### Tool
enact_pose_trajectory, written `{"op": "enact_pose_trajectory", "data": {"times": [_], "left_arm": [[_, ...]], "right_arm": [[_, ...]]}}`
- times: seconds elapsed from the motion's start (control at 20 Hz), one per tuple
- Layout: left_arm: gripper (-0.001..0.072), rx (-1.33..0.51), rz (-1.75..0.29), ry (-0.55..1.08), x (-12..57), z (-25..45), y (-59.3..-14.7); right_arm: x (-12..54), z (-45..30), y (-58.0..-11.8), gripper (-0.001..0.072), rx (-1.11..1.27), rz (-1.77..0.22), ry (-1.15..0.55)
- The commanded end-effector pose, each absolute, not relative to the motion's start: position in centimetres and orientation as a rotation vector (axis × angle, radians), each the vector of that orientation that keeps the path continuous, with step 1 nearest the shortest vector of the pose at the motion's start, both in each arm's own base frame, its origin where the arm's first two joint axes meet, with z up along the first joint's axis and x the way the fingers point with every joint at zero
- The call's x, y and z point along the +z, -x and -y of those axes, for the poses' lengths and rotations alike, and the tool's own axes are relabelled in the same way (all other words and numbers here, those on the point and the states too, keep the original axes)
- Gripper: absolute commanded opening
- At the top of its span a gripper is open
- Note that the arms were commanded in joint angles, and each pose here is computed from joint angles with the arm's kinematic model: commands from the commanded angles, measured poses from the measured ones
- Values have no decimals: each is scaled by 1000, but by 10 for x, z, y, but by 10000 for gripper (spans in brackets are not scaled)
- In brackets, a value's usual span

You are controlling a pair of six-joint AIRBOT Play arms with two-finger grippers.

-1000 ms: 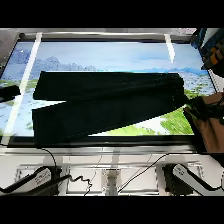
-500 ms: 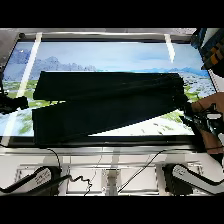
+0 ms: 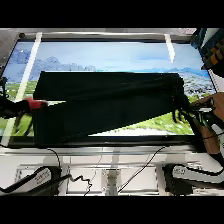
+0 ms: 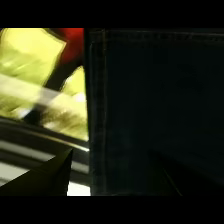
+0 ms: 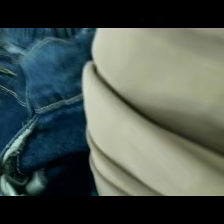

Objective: Fold the clothes and pants, and hang the long-sleeved shirts on hangers.

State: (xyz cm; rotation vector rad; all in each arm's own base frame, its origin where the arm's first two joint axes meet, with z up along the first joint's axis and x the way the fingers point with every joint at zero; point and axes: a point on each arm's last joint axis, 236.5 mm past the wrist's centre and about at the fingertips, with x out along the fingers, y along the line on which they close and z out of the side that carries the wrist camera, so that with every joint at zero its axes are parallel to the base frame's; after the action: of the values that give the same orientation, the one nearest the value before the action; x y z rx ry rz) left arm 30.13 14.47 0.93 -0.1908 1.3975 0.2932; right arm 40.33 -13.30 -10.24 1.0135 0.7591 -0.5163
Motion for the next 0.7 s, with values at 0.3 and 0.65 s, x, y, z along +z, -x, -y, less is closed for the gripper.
{"op": "enact_pose_trajectory", "data": {"times": [0.3, 0.65], "left_arm": [[545, 412, -1474, 723, -19, -145, -205], [546, 442, -1436, 772, -73, -102, -163]], "right_arm": [[-90, 129, -424, 36, -451, -746, -873], [-88, 122, -430, 37, -441, -734, -856]]}}
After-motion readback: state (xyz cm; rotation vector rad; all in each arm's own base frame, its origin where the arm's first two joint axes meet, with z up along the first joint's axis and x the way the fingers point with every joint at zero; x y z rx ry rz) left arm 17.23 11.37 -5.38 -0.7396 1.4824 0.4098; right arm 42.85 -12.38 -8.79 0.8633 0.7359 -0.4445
